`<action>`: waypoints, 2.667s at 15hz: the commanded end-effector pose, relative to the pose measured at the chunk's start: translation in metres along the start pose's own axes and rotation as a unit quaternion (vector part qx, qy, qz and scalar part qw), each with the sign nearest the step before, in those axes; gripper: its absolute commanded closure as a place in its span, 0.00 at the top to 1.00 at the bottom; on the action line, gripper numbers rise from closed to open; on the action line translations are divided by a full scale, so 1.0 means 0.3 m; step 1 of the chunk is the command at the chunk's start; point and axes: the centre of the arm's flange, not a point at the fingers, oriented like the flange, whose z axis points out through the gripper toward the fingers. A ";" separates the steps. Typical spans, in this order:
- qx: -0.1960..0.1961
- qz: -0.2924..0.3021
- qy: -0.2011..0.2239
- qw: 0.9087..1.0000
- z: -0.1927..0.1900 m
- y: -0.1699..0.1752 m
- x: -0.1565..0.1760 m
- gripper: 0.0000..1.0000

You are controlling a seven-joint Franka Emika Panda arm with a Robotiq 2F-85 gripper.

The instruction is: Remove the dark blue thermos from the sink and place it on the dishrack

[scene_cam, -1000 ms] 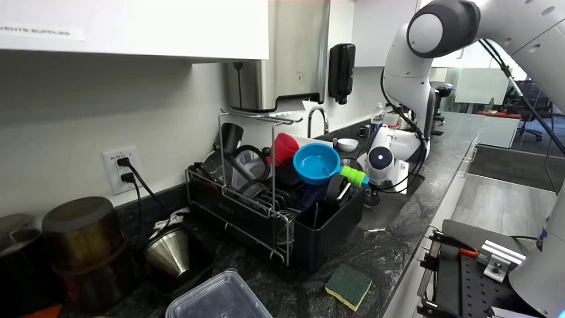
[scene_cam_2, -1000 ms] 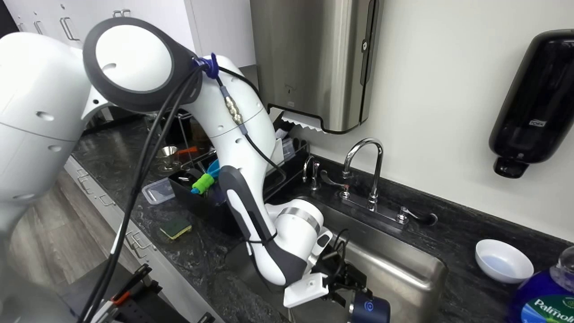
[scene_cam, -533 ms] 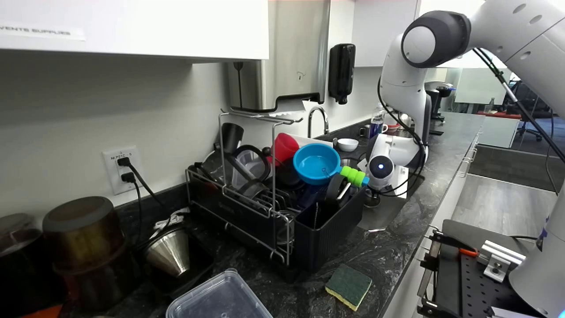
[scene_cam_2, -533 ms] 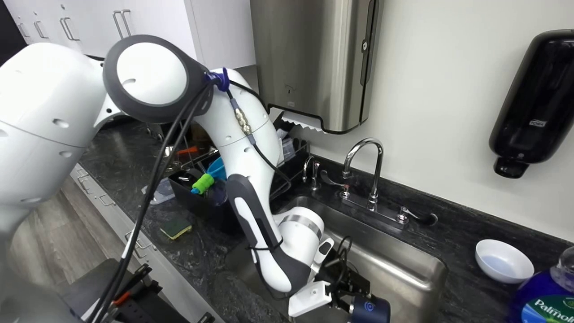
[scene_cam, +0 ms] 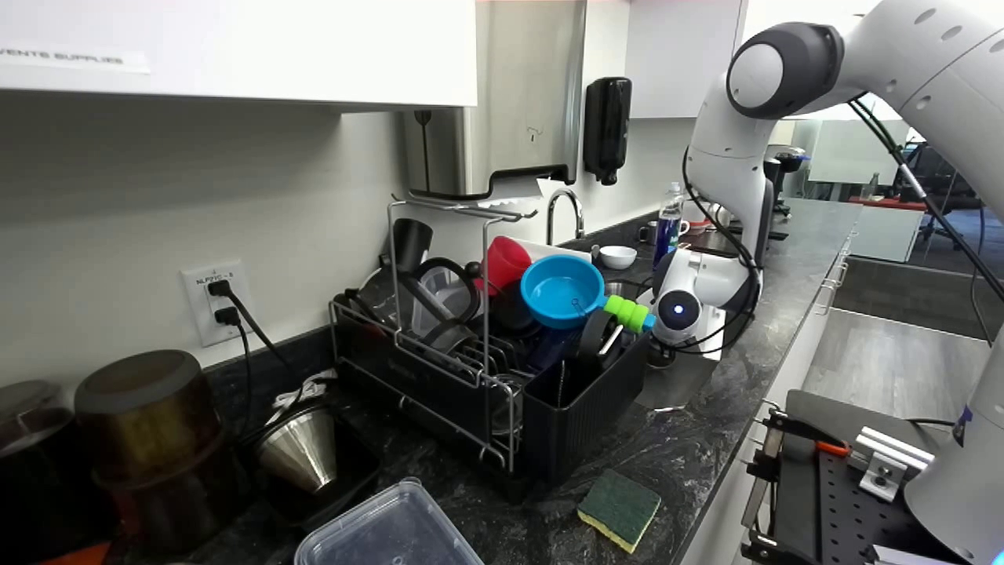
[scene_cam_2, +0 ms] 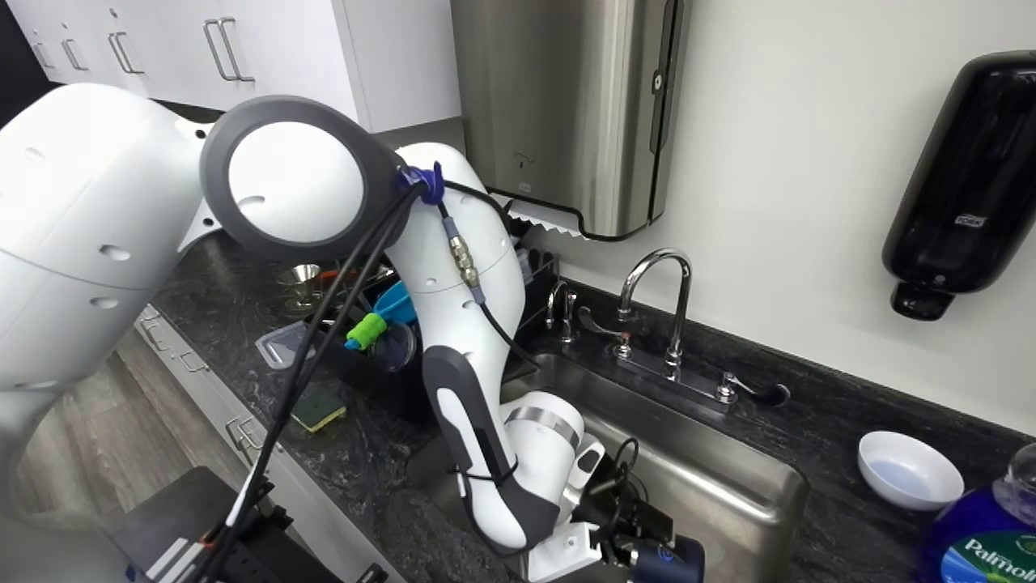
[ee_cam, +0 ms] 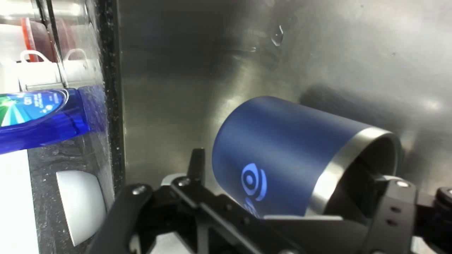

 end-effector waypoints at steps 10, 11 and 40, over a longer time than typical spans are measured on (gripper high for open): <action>-0.018 -0.005 0.022 1.000 0.010 0.029 0.024 0.05; -0.020 -0.004 0.021 1.000 0.010 0.037 0.030 0.02; 0.247 0.108 -0.175 0.947 -0.125 0.428 0.235 0.02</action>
